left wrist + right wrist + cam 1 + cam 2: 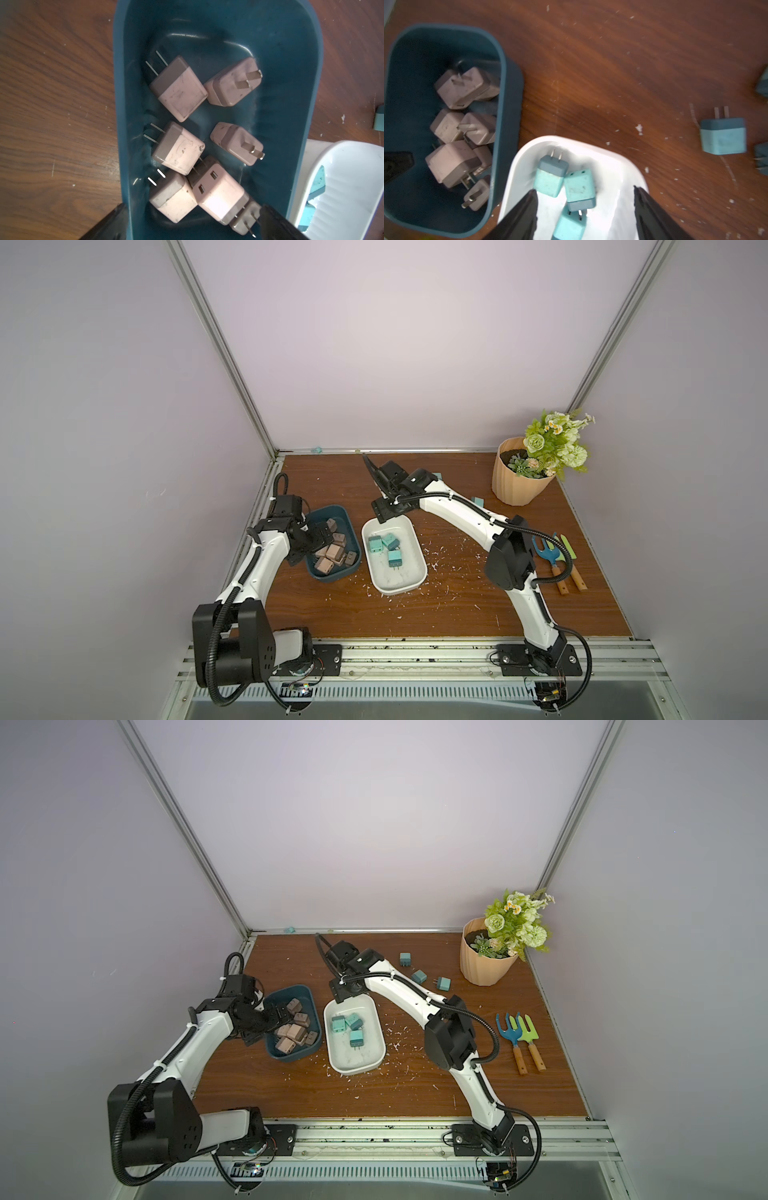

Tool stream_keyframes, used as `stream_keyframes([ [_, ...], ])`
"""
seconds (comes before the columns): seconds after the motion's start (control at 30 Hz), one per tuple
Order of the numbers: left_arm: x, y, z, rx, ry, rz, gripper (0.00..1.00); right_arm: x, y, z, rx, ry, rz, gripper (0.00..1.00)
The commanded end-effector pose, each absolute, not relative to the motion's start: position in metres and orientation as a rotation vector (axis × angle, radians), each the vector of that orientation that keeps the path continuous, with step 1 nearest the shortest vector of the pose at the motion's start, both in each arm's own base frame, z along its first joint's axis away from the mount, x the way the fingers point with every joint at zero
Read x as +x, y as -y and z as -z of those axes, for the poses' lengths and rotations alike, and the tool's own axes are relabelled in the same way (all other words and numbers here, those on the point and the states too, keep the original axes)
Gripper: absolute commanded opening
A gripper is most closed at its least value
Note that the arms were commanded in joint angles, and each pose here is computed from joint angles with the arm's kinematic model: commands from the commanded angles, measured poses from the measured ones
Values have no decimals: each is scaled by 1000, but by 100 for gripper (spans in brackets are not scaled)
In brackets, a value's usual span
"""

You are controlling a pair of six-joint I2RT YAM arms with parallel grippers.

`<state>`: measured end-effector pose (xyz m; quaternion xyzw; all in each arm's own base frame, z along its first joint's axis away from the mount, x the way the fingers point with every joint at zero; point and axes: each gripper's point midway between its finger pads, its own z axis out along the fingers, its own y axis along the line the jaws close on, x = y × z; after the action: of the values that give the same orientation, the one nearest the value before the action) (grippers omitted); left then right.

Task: Place the plugs by color into the storage box
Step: Place the plug in the storage box, then pick up the plug from the center of the board.

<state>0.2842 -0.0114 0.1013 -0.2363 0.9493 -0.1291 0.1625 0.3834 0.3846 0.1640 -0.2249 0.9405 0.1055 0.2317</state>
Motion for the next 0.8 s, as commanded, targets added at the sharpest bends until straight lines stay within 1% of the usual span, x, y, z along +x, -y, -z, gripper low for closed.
stream_keyframes([
  [0.0, 279, 13, -94, -679, -2752, 354, 100, 423, -320, -172, -482, -2618, -201, 77],
  [0.13, 281, 13, -96, -674, -2750, 357, 99, 452, -297, -145, -465, -2642, -154, 80],
  [0.33, 283, 13, -97, -677, -2750, 363, 100, 480, -282, -96, -481, -2692, -83, 82],
  [0.5, 282, 14, -97, -682, -2750, 367, 99, 493, -283, -75, -485, -2706, -100, 83],
  [0.67, 282, 14, -96, -688, -2753, 366, 100, 496, -280, -55, -486, -2729, -77, 82],
  [0.77, 283, 14, -96, -689, -2750, 366, 99, 494, -279, -47, -487, -2738, -67, 79],
])
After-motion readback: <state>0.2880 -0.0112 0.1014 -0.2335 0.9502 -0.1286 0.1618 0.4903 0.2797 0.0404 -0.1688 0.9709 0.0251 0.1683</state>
